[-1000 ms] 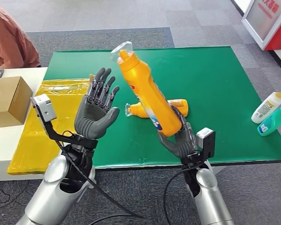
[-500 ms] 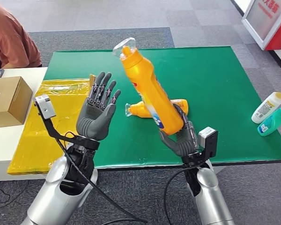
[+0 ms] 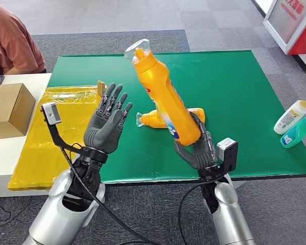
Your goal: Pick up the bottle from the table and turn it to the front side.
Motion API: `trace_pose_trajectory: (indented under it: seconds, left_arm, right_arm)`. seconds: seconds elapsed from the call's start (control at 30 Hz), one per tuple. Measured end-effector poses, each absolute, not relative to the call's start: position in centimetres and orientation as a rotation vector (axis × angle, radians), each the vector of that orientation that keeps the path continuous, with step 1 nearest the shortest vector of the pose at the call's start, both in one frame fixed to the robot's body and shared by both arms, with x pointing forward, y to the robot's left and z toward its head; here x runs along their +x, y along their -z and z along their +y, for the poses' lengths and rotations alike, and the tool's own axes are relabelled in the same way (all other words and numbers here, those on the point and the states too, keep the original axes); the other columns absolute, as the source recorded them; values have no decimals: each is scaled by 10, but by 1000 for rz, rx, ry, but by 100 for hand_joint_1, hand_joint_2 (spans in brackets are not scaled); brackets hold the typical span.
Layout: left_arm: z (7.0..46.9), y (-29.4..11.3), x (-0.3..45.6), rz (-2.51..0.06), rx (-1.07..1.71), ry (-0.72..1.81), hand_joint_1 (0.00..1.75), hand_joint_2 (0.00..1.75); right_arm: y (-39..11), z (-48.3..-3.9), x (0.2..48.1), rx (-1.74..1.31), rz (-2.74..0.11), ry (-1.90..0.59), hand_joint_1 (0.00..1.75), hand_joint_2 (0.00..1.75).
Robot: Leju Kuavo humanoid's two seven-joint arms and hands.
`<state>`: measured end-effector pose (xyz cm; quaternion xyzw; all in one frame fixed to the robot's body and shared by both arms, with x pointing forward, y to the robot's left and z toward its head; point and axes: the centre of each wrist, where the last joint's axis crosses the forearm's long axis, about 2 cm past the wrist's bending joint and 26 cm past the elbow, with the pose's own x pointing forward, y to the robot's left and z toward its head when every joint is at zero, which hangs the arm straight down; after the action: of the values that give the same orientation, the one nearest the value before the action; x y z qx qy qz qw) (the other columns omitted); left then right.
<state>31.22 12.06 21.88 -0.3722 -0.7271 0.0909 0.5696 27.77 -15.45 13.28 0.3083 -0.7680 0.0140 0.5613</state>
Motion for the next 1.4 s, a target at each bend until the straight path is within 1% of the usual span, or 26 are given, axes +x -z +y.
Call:
trace_pose_trajectory:
  seconds: [0.7,1.1,1.4]
  left_arm:
    - [129,-210,329,-1532,-861,-229,0,175]
    - [131,-224,354,-1488,-880,-219,0,175]
    - [130,-236,364,-1498,-881,-192,0,175]
  right_arm:
    - [-134,-151,278,730,-1812,-35,175,175]
    - [-136,-137,273,704,-1859,-155,175,175]
    - [-140,-132,276,711,-1869,-184,175,175]
